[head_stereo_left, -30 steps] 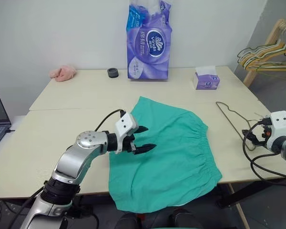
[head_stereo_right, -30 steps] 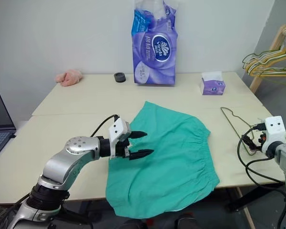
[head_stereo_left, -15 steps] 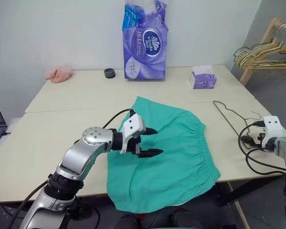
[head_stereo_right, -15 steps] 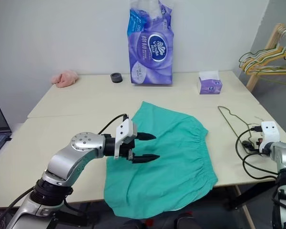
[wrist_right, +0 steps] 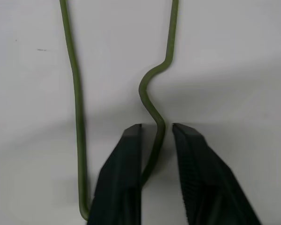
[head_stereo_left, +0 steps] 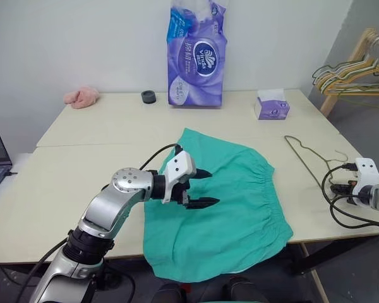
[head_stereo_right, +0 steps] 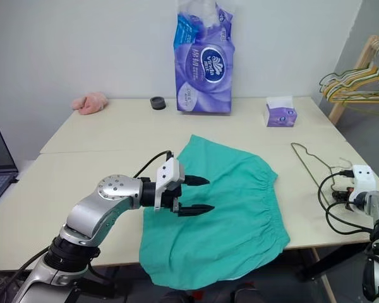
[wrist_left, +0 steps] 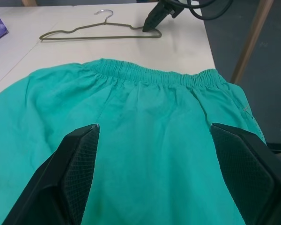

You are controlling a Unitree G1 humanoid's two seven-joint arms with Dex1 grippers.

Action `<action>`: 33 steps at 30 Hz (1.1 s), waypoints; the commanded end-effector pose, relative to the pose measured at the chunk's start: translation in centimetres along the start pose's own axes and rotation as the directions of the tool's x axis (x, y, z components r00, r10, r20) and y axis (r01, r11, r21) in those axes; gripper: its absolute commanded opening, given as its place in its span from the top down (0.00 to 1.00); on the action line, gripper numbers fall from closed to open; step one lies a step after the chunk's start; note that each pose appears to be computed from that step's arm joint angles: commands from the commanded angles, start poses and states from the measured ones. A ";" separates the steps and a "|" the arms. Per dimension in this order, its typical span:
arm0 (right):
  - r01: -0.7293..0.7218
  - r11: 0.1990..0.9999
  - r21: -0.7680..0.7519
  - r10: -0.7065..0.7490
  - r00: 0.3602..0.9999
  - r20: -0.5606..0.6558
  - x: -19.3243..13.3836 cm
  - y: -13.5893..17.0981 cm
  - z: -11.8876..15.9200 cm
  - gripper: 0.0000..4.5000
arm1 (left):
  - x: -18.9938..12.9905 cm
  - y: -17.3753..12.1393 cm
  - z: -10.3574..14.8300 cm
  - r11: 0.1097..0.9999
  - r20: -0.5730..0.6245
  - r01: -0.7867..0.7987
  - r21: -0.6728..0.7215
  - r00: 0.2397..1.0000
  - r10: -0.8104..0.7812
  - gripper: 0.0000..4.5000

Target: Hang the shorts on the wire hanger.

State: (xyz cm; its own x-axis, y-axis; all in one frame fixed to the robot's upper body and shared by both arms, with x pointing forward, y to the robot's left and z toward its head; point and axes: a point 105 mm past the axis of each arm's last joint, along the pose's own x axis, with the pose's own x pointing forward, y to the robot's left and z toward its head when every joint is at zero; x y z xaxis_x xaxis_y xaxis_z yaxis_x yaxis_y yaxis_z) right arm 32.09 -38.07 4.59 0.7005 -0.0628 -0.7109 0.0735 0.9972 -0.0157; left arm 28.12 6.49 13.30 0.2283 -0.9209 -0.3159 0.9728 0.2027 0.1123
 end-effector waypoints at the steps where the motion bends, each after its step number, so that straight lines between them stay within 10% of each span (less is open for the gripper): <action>1: 0.025 0.999 0.026 -0.023 0.996 -0.090 0.6 -0.1 -3.1 0.99 | 0.2 0.1 1.4 0.999 0.041 -0.018 0.037 0.999 0.016 0.11; 13: 0.132 0.964 -0.232 -0.068 0.963 0.262 -3.6 0.6 4.7 1.00 | -0.9 5.4 1.7 0.962 0.078 -0.272 -0.040 0.959 0.274 0.03; 22: 0.121 0.864 -0.489 0.137 0.878 0.459 -7.8 8.0 7.4 1.00 | -5.1 12.1 2.6 0.865 0.113 -0.477 -0.157 0.861 0.496 0.00; 33: 0.195 0.573 -0.796 0.464 0.724 0.511 -9.8 17.5 6.8 1.00 | -7.2 10.9 -0.4 0.951 -0.034 -0.239 -0.194 0.971 0.237 0.00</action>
State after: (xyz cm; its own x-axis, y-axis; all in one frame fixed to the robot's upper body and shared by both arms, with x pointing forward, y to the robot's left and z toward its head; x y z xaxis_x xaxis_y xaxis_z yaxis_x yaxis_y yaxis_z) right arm 31.51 -21.43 14.42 0.9086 0.3484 -0.2303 -0.4107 0.6448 -0.6446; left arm 37.48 15.49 16.19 0.4903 -0.8193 -0.2973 0.8554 0.5177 -0.0160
